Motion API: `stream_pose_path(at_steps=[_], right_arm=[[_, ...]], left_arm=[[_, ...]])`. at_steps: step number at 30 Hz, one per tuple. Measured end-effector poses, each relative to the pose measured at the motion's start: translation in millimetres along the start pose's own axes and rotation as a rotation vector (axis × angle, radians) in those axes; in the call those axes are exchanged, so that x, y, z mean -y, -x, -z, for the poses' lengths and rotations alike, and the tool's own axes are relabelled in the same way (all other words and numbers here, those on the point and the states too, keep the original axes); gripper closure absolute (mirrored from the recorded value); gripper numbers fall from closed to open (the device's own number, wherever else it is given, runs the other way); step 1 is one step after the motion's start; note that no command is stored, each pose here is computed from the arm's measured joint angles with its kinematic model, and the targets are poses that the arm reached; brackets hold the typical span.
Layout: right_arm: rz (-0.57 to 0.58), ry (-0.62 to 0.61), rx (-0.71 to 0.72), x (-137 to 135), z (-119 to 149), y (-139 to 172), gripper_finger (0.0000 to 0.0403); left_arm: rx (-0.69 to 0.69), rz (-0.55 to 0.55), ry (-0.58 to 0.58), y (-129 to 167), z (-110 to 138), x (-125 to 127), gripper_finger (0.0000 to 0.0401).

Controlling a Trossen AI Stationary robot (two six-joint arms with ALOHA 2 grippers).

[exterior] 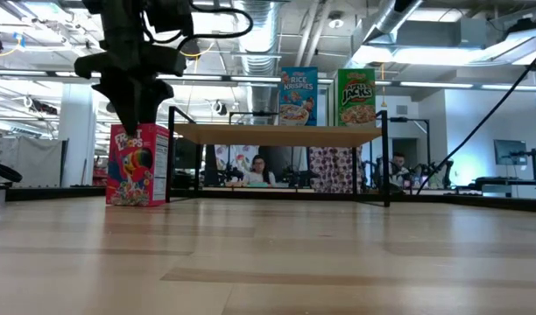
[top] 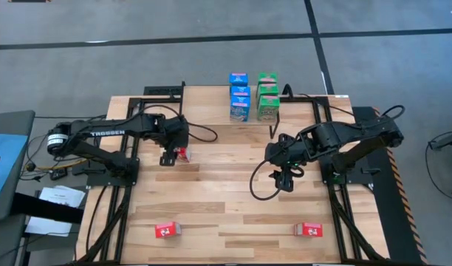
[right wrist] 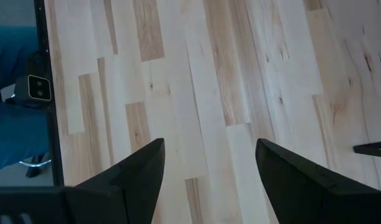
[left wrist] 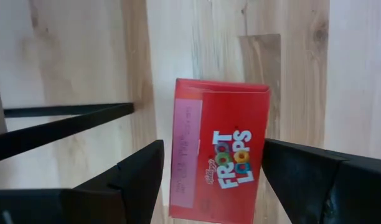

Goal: Stack cereal on shelf
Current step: Put the top red cereal box on the shelf

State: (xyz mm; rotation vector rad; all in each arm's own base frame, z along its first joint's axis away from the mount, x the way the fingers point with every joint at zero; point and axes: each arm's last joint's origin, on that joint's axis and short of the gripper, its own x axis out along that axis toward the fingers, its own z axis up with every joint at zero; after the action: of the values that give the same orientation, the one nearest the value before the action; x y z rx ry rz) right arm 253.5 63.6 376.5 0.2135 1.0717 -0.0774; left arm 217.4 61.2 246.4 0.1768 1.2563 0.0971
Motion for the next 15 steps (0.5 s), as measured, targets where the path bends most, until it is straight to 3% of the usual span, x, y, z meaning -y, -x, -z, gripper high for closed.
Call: stream_pose_path(at_steps=[15], right_arm=[[-0.002, 0.000, 0.003, -0.2, -0.3, 0.0, 0.0126]], left_arm=[[-0.010, 0.040, 0.019, -7.5, -0.2, 1.7, 0.0156]])
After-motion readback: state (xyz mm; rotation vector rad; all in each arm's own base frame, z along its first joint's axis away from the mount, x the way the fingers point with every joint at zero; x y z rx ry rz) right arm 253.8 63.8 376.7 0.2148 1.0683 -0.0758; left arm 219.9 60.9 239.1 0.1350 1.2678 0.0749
